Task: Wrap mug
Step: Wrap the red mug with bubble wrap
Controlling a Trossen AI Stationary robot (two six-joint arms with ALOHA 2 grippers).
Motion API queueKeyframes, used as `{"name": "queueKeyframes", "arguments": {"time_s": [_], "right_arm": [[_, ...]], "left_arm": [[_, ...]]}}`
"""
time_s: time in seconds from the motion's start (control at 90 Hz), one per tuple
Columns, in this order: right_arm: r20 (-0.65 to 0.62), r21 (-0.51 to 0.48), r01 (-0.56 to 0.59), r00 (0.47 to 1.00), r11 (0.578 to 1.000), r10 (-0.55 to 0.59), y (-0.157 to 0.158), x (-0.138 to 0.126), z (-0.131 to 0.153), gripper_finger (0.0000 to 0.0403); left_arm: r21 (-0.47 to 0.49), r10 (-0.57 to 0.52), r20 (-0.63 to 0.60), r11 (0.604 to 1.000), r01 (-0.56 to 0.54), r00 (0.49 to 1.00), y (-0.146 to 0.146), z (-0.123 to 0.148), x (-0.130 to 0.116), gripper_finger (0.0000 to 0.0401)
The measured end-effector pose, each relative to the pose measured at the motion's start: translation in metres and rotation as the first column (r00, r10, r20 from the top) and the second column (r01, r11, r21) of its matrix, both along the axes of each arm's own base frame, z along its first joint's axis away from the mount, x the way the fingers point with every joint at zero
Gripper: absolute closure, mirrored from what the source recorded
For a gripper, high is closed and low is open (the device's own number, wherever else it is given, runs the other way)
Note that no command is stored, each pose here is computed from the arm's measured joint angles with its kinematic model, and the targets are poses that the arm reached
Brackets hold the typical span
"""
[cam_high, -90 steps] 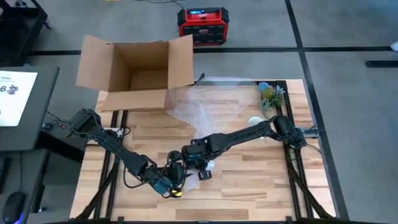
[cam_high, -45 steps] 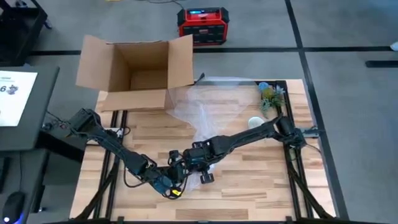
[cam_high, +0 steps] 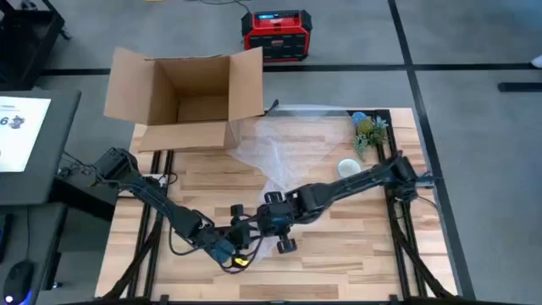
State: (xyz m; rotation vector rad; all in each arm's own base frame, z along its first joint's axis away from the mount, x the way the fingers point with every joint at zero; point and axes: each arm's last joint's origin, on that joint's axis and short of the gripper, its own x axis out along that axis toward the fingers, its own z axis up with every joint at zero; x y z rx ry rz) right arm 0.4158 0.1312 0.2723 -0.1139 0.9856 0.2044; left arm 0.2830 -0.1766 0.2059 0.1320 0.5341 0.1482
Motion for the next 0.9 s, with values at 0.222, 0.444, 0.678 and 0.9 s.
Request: {"name": "queueKeyframes", "arguments": {"time_s": [0.222,0.444,0.678,0.9], "right_arm": [[0.061,-0.003,0.023,0.998,1.0,-0.023,0.001,-0.002,0.012,0.0403],[0.096,-0.035,0.109,0.99,0.993,-0.105,0.0,-0.005,0.019,0.0403],[0.161,-0.044,0.114,0.981,0.992,-0.106,0.001,-0.009,0.032,0.0403],[0.135,0.012,0.046,0.99,0.999,-0.047,0.003,-0.004,0.026,0.0403]], "left_arm": [[-0.003,0.001,0.001,1.0,-0.001,1.0,0.0,0.0,0.0,0.0345],[-0.004,0.002,0.002,1.0,-0.002,1.0,0.0,0.0,0.0,0.0345],[-0.005,0.002,0.001,1.0,-0.002,1.0,0.0,0.0,0.0,0.0345],[-0.004,0.001,0.001,1.0,-0.001,1.0,0.0,0.0,0.0,0.0345]]}}
